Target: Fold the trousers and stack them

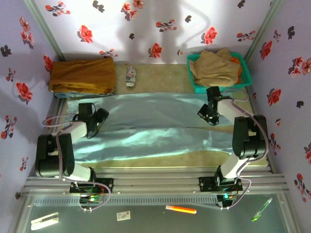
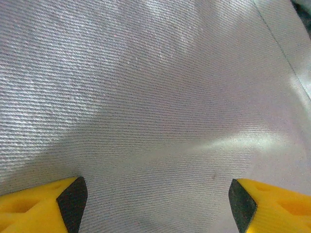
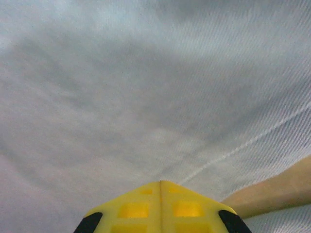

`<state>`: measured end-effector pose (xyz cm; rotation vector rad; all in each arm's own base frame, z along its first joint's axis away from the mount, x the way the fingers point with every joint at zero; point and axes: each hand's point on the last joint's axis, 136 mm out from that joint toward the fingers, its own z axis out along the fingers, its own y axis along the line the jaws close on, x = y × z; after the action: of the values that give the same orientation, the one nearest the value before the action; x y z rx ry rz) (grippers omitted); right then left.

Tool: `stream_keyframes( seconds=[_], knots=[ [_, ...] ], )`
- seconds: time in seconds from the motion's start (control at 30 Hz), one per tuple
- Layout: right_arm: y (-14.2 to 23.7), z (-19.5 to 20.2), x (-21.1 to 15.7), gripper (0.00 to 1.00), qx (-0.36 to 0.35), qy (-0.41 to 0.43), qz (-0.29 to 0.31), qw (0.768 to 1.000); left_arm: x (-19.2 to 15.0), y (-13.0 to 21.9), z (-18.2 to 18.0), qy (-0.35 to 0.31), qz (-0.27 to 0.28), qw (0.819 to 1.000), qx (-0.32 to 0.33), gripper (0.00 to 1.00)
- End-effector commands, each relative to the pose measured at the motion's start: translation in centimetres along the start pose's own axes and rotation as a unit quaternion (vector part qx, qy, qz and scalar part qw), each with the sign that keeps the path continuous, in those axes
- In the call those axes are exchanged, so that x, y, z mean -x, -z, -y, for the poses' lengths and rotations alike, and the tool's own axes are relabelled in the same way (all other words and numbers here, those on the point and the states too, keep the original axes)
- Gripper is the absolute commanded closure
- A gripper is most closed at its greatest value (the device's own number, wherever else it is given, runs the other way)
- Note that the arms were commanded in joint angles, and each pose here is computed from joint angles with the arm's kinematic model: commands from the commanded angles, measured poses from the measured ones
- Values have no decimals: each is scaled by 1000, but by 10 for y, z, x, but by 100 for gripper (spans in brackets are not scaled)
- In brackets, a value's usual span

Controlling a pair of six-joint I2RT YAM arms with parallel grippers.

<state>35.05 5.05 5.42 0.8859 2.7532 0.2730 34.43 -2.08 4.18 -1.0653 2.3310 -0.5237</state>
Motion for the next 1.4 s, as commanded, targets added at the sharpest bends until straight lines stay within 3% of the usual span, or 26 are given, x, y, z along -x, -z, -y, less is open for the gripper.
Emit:
stream_keyframes(
  seconds=[0.0, 0.1, 0.3, 0.63, 0.8, 0.87, 0.9, 1.0, 1.03, 1.1, 1.37],
  knots=[
    [23, 9, 18, 99, -29, 9, 29, 999, -13, 4, -10, -7, -24, 1000, 11, 21],
    [23, 9, 9, 98, -12, -1, 22, 1000, -21, 9, 11, -32, -35, 999, -14, 21],
    [-17, 24, -20, 96, -18, -15, -33, 999, -28, 0, 35, -62, -46, 997, -24, 21],
    [-58, 7, 31, 99, -28, -22, -45, 998, -9, -38, 35, -38, -48, 998, -6, 22],
    [-39, -12, 49, 99, -11, -12, -34, 999, 7, -41, 43, -28, -42, 999, -11, 22],
    [-15, -11, 49, 95, -6, -9, -16, 1000, 12, -30, 52, -37, -36, 998, -22, 21],
    [0, -8, 45, 88, -6, -6, -7, 1000, 14, -23, 56, -42, -32, 998, -29, 20],
    [40, 12, 24, 49, -8, -13, 14, 1000, 12, 1, 69, -51, -30, 997, -53, 14],
    [51, 23, 12, 42, -14, -23, 19, 999, 10, 11, 74, -60, -28, 996, -63, 13],
    [66, 45, -15, 36, -18, -42, 22, 999, 4, 28, 77, -71, -25, 994, -75, 12],
    [79, 116, -110, 35, -49, -137, -15, 989, -39, 66, 52, -91, -47, 991, -83, 11]
  ],
)
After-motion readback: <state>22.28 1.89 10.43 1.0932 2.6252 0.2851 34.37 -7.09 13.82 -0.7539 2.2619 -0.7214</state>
